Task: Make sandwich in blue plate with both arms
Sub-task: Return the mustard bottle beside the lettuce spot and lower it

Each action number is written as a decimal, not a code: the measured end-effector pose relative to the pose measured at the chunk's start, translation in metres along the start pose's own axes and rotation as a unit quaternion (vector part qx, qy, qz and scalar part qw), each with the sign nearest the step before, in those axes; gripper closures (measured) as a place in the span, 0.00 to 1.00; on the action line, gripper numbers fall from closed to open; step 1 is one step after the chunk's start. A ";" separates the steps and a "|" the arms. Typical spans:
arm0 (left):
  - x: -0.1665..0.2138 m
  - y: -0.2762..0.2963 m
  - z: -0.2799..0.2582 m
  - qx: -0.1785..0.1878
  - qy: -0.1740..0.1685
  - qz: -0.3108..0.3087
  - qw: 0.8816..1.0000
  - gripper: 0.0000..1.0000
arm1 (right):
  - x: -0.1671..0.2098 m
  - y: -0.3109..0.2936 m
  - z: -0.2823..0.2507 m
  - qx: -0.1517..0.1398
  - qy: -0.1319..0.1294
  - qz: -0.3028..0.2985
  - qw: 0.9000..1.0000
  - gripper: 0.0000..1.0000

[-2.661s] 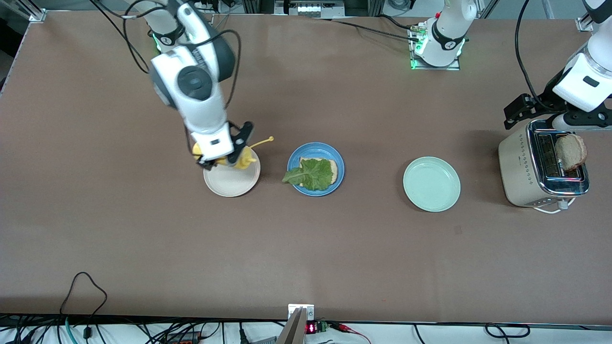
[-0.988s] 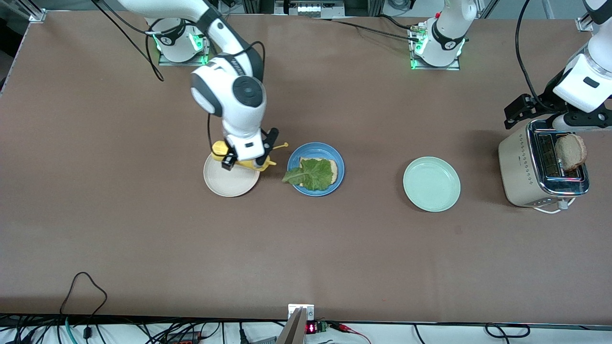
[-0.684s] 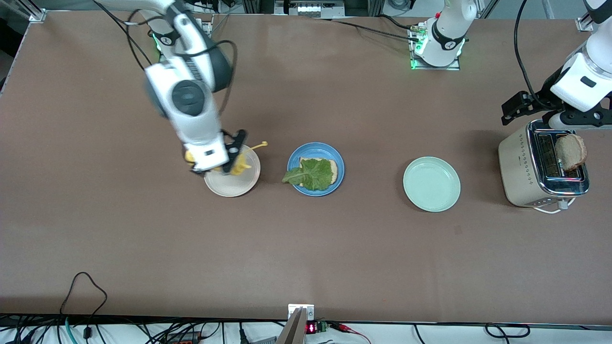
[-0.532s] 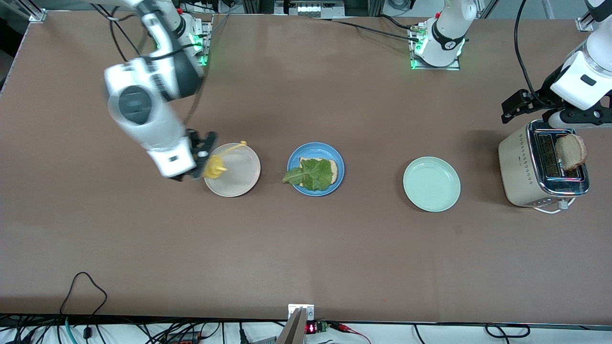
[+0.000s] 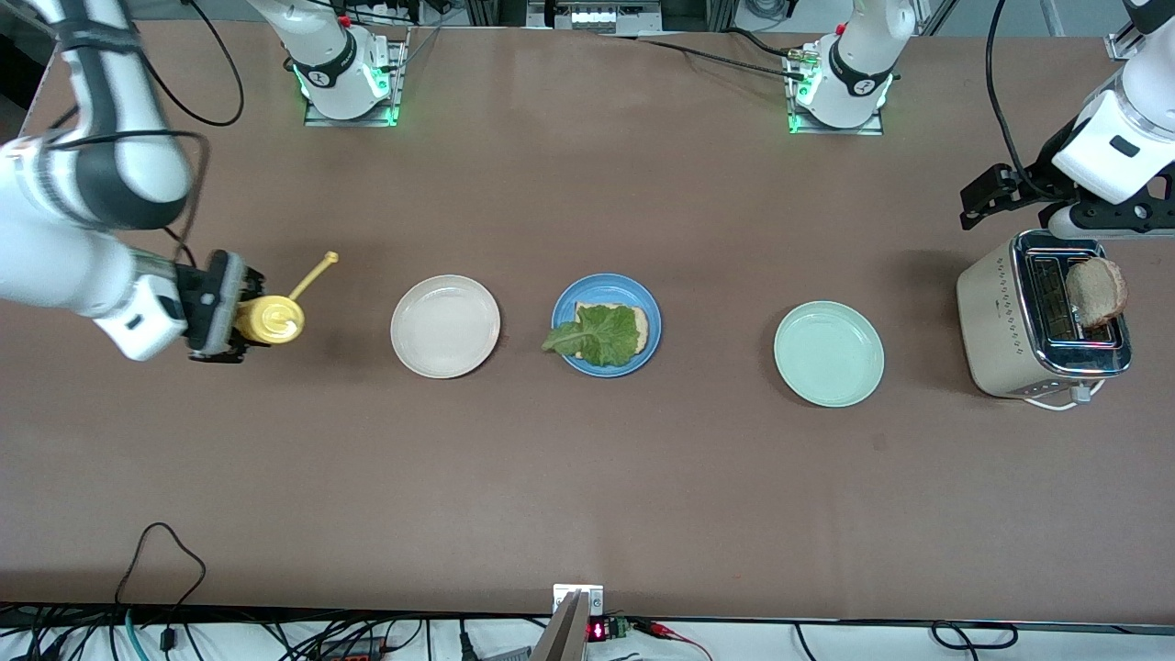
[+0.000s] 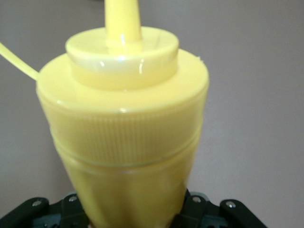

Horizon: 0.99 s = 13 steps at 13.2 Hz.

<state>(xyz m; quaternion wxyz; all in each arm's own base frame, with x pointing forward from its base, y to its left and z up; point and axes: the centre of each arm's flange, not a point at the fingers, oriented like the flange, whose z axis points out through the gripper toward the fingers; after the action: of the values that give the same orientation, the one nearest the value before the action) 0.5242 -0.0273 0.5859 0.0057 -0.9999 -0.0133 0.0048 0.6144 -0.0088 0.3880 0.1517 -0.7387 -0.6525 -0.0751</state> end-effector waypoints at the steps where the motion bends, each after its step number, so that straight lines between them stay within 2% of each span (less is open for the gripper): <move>1: 0.000 0.000 0.000 0.000 0.000 0.000 1.000 0.00 | -0.025 -0.002 0.000 0.006 0.025 -0.015 1.000 0.41; 5: 0.000 -0.002 0.001 -0.007 -0.002 -0.004 1.000 0.00 | -0.135 -0.012 0.023 0.022 0.118 -0.059 0.991 0.41; 9: 0.000 -0.014 0.003 -0.011 -0.003 -0.016 1.000 0.00 | -0.237 -0.022 0.080 0.009 0.207 -0.082 0.975 0.41; 13: 0.000 -0.012 0.004 -0.011 -0.005 -0.015 1.000 0.00 | -0.286 -0.029 0.129 0.005 0.257 -0.080 0.963 0.41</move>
<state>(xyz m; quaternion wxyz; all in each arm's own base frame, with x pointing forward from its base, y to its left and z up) 0.5239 -0.0151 0.5816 -0.0054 -0.9995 -0.0282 0.0098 0.5354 -0.2340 0.1819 0.3113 -0.6392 -0.6487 -0.2713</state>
